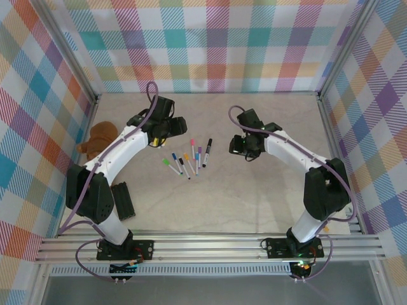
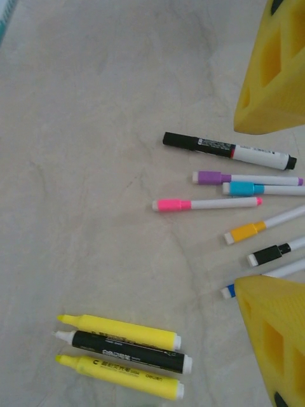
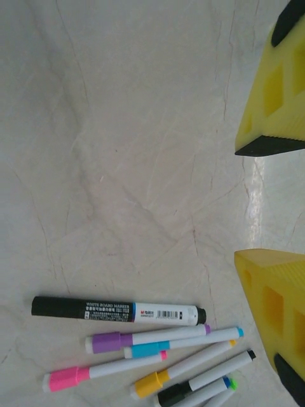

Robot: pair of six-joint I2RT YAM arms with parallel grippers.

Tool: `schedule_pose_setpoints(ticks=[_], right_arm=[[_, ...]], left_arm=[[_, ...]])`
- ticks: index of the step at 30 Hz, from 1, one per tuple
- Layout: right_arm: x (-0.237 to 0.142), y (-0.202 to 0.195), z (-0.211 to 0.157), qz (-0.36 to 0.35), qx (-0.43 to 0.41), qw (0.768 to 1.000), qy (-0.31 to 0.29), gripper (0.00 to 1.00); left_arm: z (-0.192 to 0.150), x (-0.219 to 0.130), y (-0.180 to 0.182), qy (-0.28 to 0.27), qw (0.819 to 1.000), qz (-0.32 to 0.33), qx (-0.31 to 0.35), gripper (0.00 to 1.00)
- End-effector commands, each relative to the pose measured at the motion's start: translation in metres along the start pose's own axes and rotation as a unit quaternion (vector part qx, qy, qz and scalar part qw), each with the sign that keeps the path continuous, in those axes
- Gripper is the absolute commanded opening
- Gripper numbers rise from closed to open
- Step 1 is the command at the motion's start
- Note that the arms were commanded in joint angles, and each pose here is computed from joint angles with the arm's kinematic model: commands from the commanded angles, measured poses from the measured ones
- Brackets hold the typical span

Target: Open the pen caps

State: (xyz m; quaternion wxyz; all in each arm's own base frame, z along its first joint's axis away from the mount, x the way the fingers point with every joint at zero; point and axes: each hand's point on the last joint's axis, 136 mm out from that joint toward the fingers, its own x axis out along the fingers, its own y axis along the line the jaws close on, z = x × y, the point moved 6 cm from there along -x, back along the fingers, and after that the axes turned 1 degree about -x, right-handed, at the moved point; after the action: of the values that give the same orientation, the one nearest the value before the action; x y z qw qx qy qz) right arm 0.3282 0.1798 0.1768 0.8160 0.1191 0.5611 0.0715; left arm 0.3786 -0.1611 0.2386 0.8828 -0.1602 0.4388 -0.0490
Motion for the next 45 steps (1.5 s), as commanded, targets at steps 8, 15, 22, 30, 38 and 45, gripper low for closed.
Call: schedule_pose_setpoints(ticks=[8,15,22,30,38,45], right_arm=[[0.004,0.015,0.014,-0.001,-0.017,1.0,0.002,0.44],[0.029,0.033,0.022,-0.001,-0.019,1.0,0.018,0.44],[0.033,0.021,0.01,-0.011,-0.009,1.0,0.025,0.44],[0.026,-0.001,-0.007,-0.017,0.006,0.999,0.029,0.44],[0.027,-0.016,-0.012,-0.003,0.03,0.999,0.035,0.44],[0.032,-0.018,-0.012,0.003,0.036,0.999,0.038,0.44]], left_arm=[[-0.014,-0.01,-0.014,0.008,0.999,-0.022,0.026,0.6],[-0.028,-0.001,-0.018,0.028,0.999,-0.029,0.031,0.6],[-0.05,0.038,-0.046,0.062,0.996,-0.029,0.062,0.6],[-0.067,0.087,-0.076,0.087,0.991,0.003,0.099,0.59],[-0.083,0.116,-0.078,0.109,0.988,0.022,0.111,0.57],[-0.094,0.128,-0.08,0.122,0.984,0.032,0.123,0.51]])
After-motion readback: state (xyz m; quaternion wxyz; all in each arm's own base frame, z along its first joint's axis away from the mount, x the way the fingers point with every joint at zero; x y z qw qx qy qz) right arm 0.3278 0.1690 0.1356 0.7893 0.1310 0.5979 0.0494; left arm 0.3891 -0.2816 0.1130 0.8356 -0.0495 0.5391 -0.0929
